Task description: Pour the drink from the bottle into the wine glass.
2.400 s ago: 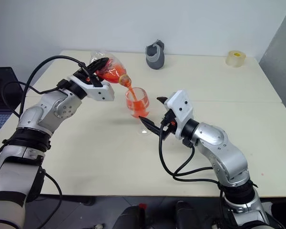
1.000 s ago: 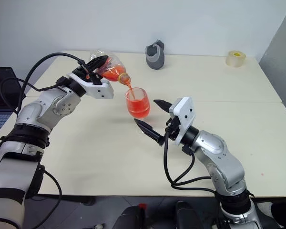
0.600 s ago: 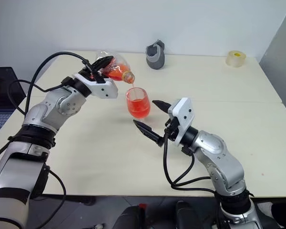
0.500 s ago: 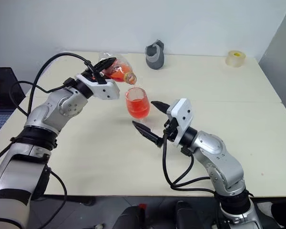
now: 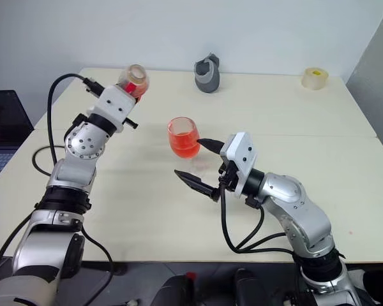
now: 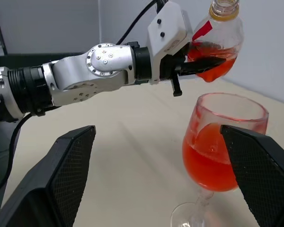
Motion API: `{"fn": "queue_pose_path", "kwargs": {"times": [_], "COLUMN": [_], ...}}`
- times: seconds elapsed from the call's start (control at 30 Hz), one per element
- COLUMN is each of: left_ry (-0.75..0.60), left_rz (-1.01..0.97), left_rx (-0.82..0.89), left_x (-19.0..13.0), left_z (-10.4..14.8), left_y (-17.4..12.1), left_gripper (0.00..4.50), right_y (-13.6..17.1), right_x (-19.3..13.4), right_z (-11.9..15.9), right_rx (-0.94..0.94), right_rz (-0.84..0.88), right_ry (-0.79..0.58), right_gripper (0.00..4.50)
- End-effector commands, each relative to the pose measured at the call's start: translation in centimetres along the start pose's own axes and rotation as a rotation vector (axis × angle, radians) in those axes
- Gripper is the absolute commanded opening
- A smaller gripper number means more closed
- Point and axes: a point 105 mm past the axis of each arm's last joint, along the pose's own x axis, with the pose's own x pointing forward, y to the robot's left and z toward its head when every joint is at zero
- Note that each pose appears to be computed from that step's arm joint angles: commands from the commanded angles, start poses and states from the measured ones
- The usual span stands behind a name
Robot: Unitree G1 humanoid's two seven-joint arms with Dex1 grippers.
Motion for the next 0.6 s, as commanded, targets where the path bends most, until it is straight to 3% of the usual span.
{"fn": "queue_pose_path", "kwargs": {"times": [0.03,0.13,0.23,0.6], "left_ry": [0.020,0.094,0.160,0.298], "left_rz": [0.038,0.080,0.101,0.124], "left_rx": [-0.210,-0.433,-0.532,-0.534], "left_x": [-0.8,-1.9,-2.8,-4.4], "left_z": [-1.4,-4.6,-7.1,-10.9], "left_y": [0.9,0.6,0.1,-1.0], "left_gripper": [0.75,0.74,0.74,0.74], "right_y": [0.9,0.6,0.4,0.5], "right_x": [0.2,0.3,0.9,1.4], "right_z": [1.3,0.5,0.3,-0.1], "right_rx": [-0.028,-0.030,-0.030,-0.011], "right_rz": [0.068,0.072,0.066,0.088], "right_ry": [-0.011,0.068,0.088,0.138], "right_gripper": [4.50,4.50,4.50,4.50]}}
